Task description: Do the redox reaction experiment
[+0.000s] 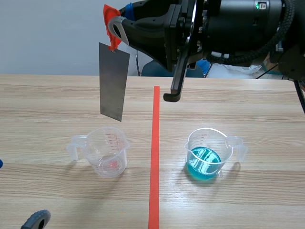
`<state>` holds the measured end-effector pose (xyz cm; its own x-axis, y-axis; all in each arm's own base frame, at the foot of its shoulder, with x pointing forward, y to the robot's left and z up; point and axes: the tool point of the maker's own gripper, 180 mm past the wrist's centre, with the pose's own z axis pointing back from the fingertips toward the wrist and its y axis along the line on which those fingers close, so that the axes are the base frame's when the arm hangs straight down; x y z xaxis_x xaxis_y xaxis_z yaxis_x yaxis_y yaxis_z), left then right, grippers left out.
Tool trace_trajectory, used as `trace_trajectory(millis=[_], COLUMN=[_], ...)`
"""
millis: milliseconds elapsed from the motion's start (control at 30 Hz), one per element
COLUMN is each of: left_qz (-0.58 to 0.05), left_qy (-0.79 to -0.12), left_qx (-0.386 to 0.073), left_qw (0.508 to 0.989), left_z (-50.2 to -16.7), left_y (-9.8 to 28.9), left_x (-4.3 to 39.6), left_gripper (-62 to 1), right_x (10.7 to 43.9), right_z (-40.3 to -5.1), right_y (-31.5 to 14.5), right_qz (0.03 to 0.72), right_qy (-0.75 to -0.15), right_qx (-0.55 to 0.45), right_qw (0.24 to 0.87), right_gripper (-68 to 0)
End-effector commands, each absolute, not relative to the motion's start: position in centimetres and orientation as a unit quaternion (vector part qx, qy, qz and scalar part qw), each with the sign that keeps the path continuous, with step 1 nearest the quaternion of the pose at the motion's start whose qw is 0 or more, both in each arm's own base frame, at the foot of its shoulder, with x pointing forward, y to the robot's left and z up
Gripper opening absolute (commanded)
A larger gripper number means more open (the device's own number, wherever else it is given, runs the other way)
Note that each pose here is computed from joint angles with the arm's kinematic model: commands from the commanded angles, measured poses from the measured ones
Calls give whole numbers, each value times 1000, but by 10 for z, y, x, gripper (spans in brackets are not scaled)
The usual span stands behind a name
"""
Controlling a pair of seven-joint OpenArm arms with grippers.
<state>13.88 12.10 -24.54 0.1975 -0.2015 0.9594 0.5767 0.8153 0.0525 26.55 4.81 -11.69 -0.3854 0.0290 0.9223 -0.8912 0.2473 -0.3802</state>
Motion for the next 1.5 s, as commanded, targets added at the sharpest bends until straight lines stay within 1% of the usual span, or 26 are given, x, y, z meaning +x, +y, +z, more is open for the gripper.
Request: trace_trajectory(millis=[0,300,533,767,1167,1467], left_qz=[-253,-253,-253,-253,-253,-253], left_qy=[-588,-588,-588,-589,-589,-589], left_qx=[-166,-166,-166,-166,-166,-166], left_qw=[750,750,750,749,749,749], left_z=[-239,-239,-239,-239,-239,-239], left_y=[119,119,119,118,118,118], left_x=[140,140,140,140,140,140], left_gripper=[14,14,14,14,14,14], right_x=[264,265,267,275,279,282], right_z=[-100,-102,-104,-99,-87,-94], right_y=[49,47,32,2,-53,-79], right_qz=[513,516,522,508,503,525], right_qy=[-666,-665,-665,-675,-672,-648], right_qx=[334,331,318,298,271,229], right_qw=[425,427,430,443,471,503], right_gripper=[-667,-667,-667,-667,-667,-667])
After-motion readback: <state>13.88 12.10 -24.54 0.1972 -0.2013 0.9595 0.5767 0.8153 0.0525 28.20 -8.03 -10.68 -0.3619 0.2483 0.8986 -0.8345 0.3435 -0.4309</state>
